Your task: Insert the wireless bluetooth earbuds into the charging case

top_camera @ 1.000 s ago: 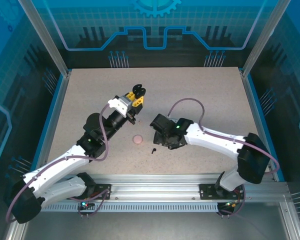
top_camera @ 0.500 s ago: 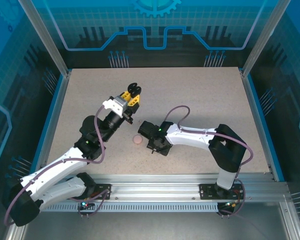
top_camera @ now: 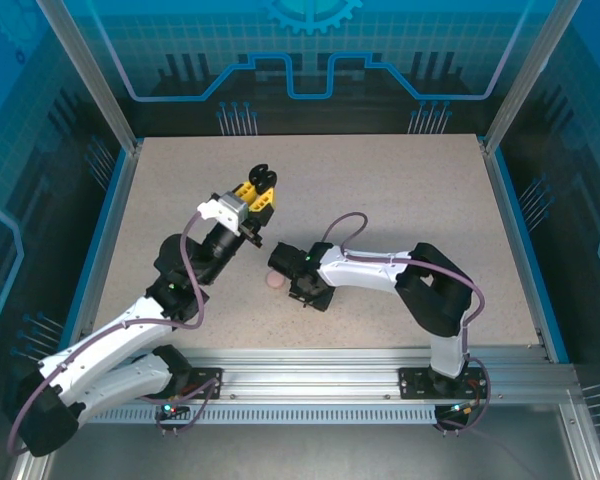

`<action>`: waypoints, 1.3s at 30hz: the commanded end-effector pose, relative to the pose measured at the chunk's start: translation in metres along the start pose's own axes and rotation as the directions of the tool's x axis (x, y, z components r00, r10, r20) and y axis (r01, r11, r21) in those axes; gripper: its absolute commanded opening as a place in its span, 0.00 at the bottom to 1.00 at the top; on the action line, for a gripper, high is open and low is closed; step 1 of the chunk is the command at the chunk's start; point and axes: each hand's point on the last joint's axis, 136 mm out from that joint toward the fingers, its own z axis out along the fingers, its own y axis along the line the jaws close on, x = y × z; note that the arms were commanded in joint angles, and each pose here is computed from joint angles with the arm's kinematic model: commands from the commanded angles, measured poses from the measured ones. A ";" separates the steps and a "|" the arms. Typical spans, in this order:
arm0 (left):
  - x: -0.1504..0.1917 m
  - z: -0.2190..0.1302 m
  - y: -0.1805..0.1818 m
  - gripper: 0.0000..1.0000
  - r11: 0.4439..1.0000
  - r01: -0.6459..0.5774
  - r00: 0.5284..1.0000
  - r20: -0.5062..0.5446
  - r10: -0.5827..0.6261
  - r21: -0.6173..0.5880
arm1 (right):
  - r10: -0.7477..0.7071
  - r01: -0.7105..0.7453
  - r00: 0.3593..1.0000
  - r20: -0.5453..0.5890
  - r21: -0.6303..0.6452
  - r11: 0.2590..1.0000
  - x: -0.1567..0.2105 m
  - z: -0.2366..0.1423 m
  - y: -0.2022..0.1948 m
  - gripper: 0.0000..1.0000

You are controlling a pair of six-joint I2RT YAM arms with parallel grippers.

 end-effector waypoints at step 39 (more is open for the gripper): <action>-0.006 -0.004 0.002 0.00 0.999 0.048 0.999 0.025 -0.048 0.013 | -0.141 0.156 0.979 0.147 -0.092 0.983 -0.022 -0.024 0.014 0.09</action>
